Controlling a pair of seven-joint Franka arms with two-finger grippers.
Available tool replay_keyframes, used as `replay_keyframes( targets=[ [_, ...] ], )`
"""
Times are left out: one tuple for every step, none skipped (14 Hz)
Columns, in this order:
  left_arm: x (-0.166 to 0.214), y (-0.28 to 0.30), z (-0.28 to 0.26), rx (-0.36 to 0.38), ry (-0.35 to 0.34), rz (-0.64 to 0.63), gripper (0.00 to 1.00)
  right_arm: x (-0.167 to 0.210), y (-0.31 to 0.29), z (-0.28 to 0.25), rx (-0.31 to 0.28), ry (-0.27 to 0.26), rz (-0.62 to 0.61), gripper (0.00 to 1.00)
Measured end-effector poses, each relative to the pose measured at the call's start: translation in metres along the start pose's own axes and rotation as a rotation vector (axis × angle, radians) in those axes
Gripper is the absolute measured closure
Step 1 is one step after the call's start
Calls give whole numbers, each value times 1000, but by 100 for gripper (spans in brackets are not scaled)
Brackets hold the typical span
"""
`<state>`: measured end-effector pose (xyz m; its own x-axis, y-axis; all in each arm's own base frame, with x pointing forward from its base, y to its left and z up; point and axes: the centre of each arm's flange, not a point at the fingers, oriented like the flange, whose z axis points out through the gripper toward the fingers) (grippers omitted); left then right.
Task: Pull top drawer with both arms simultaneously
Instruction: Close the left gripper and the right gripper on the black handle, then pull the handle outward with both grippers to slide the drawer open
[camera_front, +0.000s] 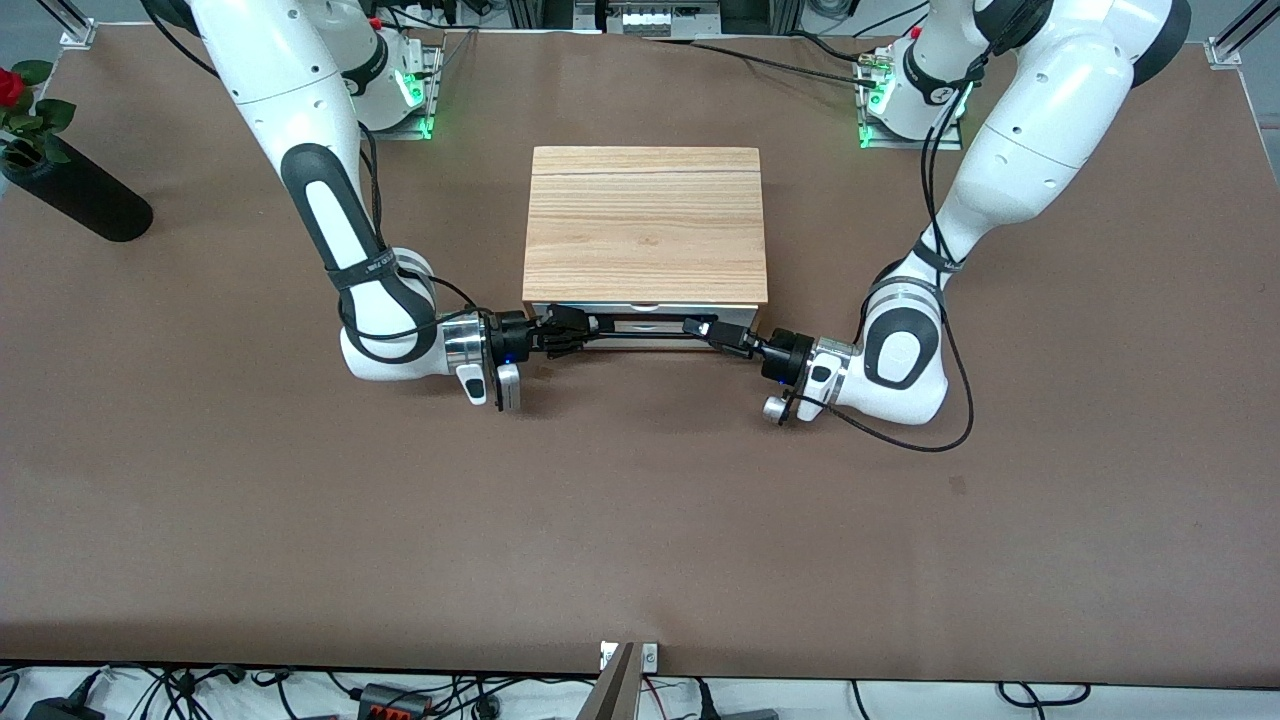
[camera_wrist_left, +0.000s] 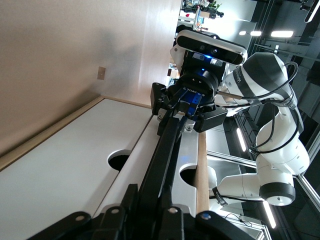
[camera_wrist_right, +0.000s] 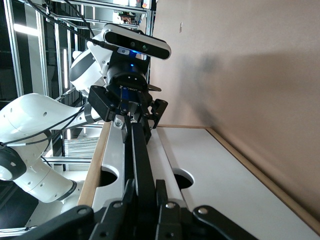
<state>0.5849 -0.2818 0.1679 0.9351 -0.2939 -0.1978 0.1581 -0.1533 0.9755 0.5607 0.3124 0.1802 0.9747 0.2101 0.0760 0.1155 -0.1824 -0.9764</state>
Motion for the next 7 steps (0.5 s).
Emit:
replay_keyframes(
  targets=[
    [0,0,0,-1,0,8,78,0,0,0,0,0,-1,81],
    [0,0,0,-1,1,9,78,0,0,0,0,0,-1,81],
    [0,0,0,-3,2,13,78,0,0,0,0,0,-1,81],
    [0,0,0,-4,3,14,78,0,0,0,0,0,-1,81],
    [0,-1,0,-6,4,14,78,0,0,0,0,0,-2,81],
    [0,-1,0,-9,8,14,78,1,0,0,-1,1,-3,81],
    [0,-1,-1,-12,13,16,78,2,0,-1,-1,3,-5,81]
  ],
)
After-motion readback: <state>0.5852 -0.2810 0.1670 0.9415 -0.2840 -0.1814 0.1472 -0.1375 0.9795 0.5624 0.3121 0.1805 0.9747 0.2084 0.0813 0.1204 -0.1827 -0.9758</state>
